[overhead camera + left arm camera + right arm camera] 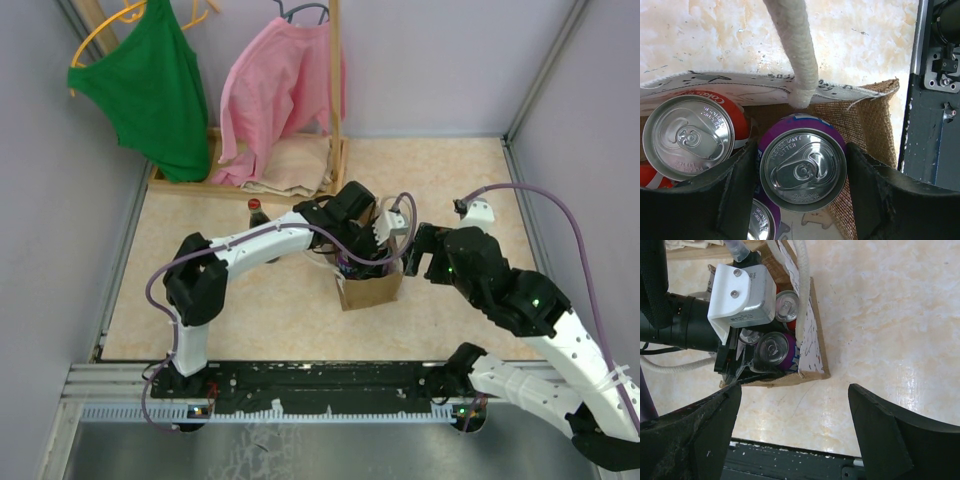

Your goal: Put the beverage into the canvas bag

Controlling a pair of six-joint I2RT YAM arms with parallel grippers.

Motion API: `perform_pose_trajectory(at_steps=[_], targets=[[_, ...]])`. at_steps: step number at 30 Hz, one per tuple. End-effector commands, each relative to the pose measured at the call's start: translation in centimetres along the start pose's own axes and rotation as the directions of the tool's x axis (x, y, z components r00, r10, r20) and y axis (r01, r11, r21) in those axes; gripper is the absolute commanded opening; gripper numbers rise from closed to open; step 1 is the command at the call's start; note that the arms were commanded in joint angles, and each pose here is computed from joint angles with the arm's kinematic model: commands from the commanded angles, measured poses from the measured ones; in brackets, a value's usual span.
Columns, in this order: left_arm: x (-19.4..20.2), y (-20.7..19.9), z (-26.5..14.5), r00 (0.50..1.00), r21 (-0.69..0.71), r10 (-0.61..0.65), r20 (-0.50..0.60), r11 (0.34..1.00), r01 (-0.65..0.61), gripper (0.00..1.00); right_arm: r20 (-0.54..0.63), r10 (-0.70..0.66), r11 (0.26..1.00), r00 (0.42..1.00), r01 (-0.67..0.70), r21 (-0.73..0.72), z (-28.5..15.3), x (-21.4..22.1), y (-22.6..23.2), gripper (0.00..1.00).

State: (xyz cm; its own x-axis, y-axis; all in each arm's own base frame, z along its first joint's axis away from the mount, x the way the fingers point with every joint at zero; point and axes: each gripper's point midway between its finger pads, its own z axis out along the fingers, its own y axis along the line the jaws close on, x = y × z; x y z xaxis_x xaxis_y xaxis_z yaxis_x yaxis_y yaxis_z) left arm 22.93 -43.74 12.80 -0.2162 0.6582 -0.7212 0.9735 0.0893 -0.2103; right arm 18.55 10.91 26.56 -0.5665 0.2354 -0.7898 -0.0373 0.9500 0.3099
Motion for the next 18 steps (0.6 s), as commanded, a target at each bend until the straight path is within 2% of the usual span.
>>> perform_pose_trajectory(at_steps=[1, 3, 7, 10, 18], targets=[[-0.5, -1.1, 1.1, 1.000, 0.026, 0.019, 0.013, 0.999, -0.020, 0.01, 0.043, 0.041, 0.999, 0.998, -0.040, -0.033, -0.1, -1.2, 0.8, 0.88], [-0.2, -1.3, 1.1, 1.000, 0.029, 0.020, 0.003, 0.999, -0.020, 0.09, 0.042, 0.041, 0.999, 0.998, -0.040, -0.034, -0.1, -1.1, 0.9, 0.88], [0.2, -1.6, 1.0, 1.000, 0.031, 0.019, -0.012, 0.999, -0.019, 0.36, 0.041, 0.043, 0.998, 0.998, -0.042, -0.039, -0.1, -1.1, 0.9, 0.88], [0.3, -1.8, 0.9, 1.000, 0.032, 0.023, -0.012, 0.999, -0.022, 0.50, 0.040, 0.044, 0.998, 0.998, -0.042, -0.039, -0.1, -1.0, 1.0, 0.88], [0.6, -2.4, 0.7, 0.999, 0.044, 0.026, -0.024, 0.999, -0.025, 0.62, 0.036, 0.045, 0.998, 0.998, -0.043, -0.046, -0.1, -1.0, 1.1, 0.88]])
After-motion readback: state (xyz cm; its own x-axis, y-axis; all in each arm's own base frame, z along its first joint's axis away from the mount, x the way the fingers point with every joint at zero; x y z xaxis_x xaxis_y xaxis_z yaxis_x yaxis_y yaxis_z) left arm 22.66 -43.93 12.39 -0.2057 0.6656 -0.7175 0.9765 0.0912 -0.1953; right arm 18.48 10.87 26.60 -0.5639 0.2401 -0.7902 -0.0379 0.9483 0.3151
